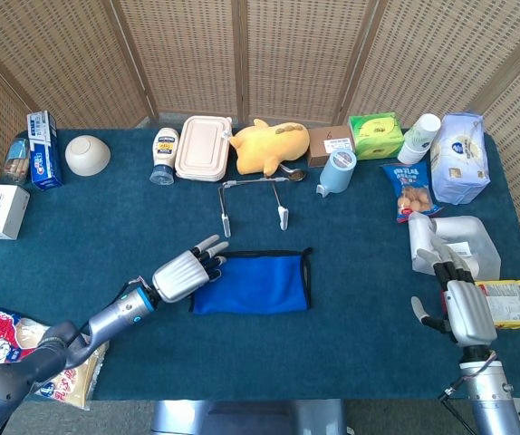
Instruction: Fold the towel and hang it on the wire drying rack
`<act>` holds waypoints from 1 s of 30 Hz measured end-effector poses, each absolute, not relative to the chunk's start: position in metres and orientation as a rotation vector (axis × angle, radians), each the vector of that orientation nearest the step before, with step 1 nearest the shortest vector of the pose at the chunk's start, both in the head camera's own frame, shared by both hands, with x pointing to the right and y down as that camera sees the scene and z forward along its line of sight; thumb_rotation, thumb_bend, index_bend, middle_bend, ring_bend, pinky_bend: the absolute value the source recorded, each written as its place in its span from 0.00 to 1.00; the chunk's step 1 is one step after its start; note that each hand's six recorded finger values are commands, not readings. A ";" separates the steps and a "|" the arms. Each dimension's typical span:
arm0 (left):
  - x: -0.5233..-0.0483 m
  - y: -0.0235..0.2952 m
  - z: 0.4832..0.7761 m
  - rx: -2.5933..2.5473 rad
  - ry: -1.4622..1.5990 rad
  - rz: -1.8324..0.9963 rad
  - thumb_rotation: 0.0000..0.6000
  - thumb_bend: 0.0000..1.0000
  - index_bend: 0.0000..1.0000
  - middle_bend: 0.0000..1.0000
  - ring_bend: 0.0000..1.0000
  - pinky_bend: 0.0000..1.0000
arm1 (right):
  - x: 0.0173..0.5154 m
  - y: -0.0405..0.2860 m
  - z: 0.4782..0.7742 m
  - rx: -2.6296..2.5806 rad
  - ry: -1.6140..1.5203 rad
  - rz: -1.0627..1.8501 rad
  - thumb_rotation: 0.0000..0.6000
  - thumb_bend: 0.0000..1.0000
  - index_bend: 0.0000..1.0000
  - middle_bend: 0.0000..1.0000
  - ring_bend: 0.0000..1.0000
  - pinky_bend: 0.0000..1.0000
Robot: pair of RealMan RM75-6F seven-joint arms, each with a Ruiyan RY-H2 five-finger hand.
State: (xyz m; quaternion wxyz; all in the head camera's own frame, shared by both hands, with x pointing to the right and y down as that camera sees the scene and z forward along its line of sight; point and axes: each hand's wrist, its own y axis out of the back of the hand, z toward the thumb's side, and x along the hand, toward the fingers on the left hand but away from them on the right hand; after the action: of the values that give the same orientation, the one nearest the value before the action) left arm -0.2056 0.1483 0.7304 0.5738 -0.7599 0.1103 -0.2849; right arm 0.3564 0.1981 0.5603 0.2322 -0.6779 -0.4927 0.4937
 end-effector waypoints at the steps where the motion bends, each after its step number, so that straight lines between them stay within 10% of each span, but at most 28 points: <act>1: -0.207 0.148 0.730 -1.780 0.260 -0.669 1.00 0.42 0.54 0.32 0.08 0.00 | 0.356 0.198 0.560 -1.863 -1.354 1.357 1.00 0.36 0.13 0.04 0.00 0.00; 30: -0.206 0.152 0.737 -1.755 0.201 -0.668 1.00 0.44 0.47 0.25 0.02 0.00 | 0.359 0.199 0.560 -1.863 -1.392 1.359 1.00 0.35 0.14 0.04 0.00 0.00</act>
State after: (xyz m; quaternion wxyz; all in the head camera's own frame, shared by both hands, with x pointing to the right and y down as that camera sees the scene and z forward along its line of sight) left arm -0.2056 0.1515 0.7365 0.5865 -0.7527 0.0863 -0.2865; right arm 0.3586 0.1986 0.5597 0.2222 -0.6744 -0.5040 0.4919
